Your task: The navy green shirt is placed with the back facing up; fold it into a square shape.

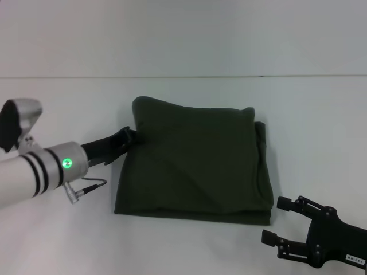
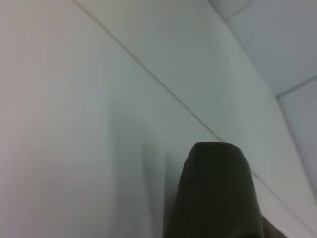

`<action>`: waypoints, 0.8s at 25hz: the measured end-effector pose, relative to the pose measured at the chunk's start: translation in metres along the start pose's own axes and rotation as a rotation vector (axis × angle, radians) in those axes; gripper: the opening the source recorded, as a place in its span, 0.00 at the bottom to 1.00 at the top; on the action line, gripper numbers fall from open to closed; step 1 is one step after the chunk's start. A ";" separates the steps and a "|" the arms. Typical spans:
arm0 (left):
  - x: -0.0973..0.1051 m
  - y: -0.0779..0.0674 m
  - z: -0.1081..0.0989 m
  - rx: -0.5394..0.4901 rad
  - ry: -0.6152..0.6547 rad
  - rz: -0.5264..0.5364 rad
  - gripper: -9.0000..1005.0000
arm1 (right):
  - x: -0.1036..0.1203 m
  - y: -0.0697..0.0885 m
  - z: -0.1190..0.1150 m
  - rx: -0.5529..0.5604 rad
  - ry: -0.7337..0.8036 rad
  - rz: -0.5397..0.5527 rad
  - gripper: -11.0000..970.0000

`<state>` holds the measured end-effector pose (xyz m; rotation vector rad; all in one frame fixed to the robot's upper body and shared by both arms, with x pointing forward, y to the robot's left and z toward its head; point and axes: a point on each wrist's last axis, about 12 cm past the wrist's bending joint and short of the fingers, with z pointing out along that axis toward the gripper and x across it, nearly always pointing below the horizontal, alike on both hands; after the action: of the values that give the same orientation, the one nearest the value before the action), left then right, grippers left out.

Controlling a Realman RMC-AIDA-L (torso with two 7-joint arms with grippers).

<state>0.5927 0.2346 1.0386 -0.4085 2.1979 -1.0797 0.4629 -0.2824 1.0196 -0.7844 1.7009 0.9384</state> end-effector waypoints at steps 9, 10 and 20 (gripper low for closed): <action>0.016 0.020 -0.021 0.044 -0.064 -0.138 0.05 | -0.002 -0.001 0.001 -0.001 -0.004 -0.004 0.96; 0.016 0.020 -0.021 0.048 -0.065 -0.137 0.05 | -0.002 -0.001 0.002 -0.002 -0.004 -0.004 0.96; 0.014 0.012 -0.025 0.145 -0.077 -0.065 0.05 | -0.002 -0.001 0.002 -0.005 -0.002 -0.005 0.96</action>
<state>0.5653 0.2494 1.0347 -0.4524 2.0367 -1.2287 0.4651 -0.2811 1.0208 -0.7901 1.6949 0.9398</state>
